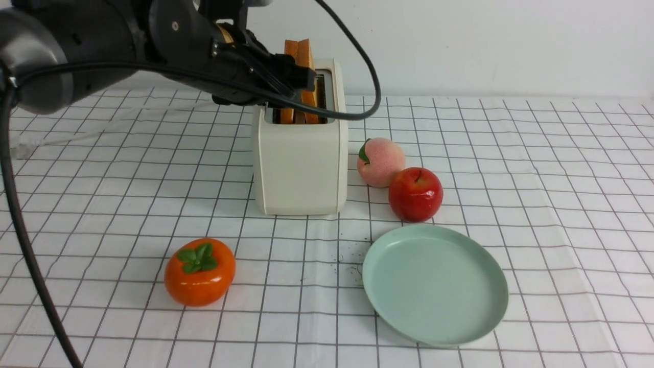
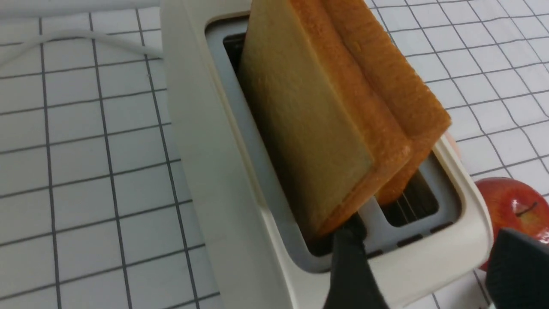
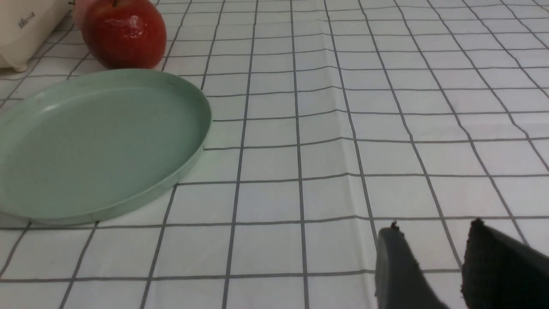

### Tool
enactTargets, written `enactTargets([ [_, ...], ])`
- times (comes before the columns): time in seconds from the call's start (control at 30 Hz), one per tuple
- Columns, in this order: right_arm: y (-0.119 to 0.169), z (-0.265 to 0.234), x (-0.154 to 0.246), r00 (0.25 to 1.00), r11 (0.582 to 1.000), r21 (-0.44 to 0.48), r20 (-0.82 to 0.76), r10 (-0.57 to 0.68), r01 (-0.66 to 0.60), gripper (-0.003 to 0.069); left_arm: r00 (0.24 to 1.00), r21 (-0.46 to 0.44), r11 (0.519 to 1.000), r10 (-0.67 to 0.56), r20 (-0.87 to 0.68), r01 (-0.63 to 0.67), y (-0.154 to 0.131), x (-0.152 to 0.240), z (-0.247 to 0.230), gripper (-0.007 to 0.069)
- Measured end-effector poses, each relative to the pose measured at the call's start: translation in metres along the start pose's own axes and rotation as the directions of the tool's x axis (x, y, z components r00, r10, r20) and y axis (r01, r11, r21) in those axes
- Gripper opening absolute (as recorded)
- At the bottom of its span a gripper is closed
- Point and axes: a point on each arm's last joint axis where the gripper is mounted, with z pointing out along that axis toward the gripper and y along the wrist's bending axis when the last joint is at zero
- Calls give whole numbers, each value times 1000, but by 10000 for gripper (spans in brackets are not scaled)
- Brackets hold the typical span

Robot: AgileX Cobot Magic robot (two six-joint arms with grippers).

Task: Take toasted bread from bread machine on white checkered table place on plate.
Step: 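Reach for a toast slice standing in the toaster with the left gripper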

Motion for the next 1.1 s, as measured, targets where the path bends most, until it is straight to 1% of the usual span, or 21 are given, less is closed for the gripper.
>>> enactTargets([
  [0.13, 0, 0, 0, 1000, 1000, 0, 0, 0, 0, 242, 999, -6, 1000, 28, 30, -28, 2, 2, 12, 400],
  [0.27, 0, 0, 0, 1000, 1000, 0, 0, 0, 0, 242, 993, -34, 995, 94, 65, -92, 6, 5, 28, 356],
  [0.43, 0, 0, 0, 1000, 1000, 0, 0, 0, 0, 242, 984, -64, 984, 170, 57, -166, 9, 8, 34, 332],
  [0.5, 0, 0, 0, 1000, 1000, 0, 0, 0, 0, 242, 979, -69, 981, 186, 83, -181, 9, 6, 34, 325],
  [0.73, 0, 0, 0, 1000, 1000, 0, 0, 0, 0, 242, 961, -68, 980, 196, 196, -186, 7, -5, 32, 318],
  [0.9, 0, 0, 0, 1000, 1000, 0, 0, 0, 0, 242, 958, -69, 980, 198, 208, -188, 7, -5, 34, 316],
  [1.1, 0, 0, 0, 1000, 1000, 0, 0, 0, 0, 242, 963, -68, 980, 197, 183, -187, 10, 4, 49, 307],
])
